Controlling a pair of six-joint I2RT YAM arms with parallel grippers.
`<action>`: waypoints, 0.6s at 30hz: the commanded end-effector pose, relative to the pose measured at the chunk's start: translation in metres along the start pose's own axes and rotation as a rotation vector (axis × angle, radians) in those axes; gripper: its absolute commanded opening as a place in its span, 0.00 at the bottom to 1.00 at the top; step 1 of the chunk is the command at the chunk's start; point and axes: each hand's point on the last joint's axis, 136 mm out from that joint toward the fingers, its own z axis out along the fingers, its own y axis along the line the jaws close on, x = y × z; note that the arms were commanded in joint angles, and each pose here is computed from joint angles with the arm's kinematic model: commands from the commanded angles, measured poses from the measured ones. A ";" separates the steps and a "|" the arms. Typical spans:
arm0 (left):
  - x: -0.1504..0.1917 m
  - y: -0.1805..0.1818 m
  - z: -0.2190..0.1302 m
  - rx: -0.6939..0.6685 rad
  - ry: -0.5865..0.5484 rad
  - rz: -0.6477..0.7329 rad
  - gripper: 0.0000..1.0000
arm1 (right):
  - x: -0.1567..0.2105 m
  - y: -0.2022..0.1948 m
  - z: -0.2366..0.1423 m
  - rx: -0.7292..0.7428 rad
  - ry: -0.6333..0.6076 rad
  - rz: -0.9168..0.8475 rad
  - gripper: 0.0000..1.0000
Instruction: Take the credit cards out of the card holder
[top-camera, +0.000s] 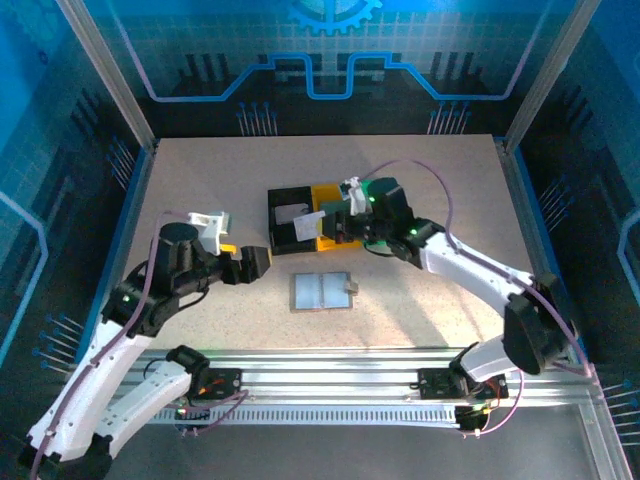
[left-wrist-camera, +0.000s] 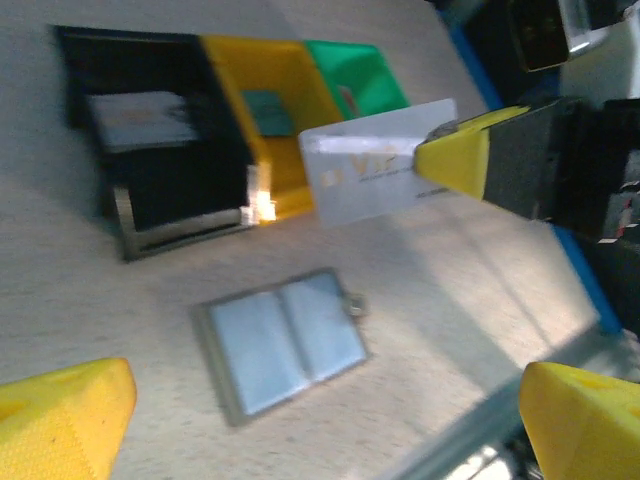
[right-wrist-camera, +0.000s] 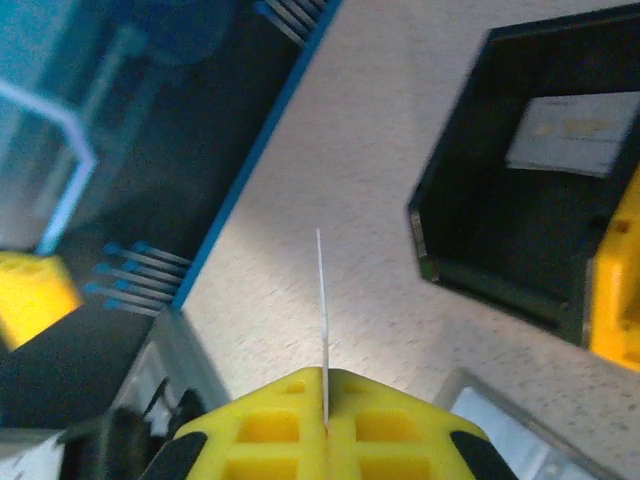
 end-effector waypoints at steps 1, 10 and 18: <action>-0.006 0.044 -0.014 -0.230 -0.102 0.036 0.99 | 0.001 -0.031 0.024 0.185 0.040 0.060 0.00; 0.004 0.070 -0.013 -0.323 -0.158 0.014 0.99 | -0.021 -0.055 0.096 0.274 0.068 0.101 0.00; 0.005 0.072 -0.010 -0.334 -0.152 0.003 0.99 | -0.035 -0.077 0.136 0.304 0.064 0.154 0.00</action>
